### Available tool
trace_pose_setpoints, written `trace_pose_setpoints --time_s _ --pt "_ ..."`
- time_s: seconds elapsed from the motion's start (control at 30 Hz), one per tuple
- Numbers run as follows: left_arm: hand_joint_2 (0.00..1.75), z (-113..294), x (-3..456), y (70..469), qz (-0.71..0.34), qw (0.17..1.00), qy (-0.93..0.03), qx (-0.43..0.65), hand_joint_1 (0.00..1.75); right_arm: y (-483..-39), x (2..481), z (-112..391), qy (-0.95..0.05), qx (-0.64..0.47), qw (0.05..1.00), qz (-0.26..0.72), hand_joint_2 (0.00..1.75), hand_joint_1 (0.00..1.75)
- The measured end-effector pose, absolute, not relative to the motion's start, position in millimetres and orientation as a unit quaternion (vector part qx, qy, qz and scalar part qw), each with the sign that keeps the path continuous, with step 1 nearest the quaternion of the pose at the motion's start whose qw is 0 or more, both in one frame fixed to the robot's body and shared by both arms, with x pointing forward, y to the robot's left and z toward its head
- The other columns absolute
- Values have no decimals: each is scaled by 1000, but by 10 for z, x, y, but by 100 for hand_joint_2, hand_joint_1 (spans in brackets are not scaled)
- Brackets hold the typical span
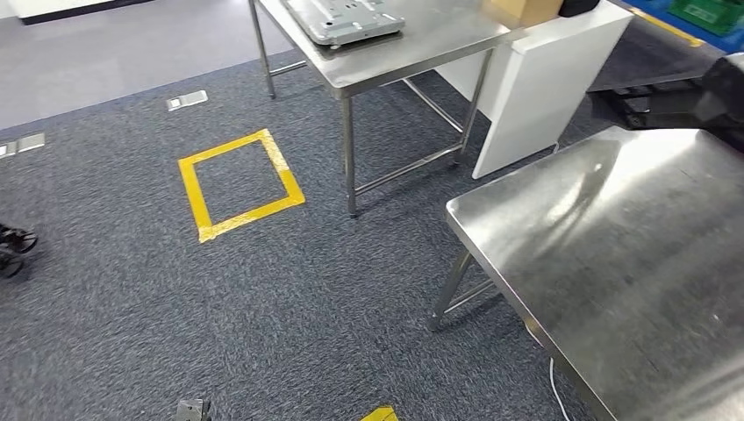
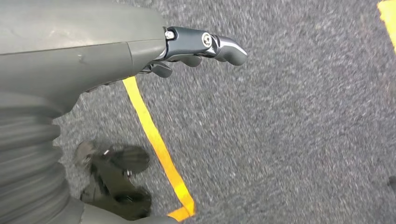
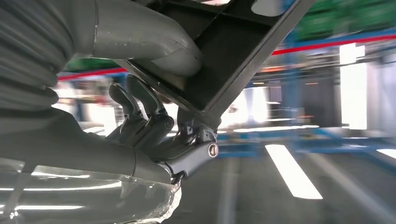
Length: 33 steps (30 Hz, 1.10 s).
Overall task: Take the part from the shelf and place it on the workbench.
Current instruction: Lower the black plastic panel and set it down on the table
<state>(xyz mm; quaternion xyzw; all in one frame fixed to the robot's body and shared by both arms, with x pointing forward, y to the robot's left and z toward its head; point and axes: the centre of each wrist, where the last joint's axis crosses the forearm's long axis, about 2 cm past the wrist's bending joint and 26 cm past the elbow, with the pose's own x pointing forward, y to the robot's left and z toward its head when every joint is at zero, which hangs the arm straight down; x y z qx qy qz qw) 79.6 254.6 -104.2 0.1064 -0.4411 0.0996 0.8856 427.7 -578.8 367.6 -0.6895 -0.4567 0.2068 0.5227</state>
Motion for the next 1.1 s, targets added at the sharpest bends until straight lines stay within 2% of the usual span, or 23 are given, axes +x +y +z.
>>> trace_pose_setpoints --time_s 0.27,0.9,1.03,1.07,1.1 --pt "175 -1051 750 2543 126 888 -431 100 0 -6250 3972 3669 -412 -704 556 158 175 154" --pt "175 -1051 751 2544 132 893 -417 103 0 -6390 3838 3443 -349 -710 594 144 175 154" --pt "175 -1051 751 2545 132 894 -416 102 0 -6403 3827 3431 -331 -716 599 138 0 0" --pt "175 -1051 751 2545 132 894 -415 101 0 -6410 3820 3425 -325 -716 602 135 0 0" --pt "131 -1051 752 2545 132 895 -414 100 0 -6416 3814 3416 -319 -716 607 133 0 0"
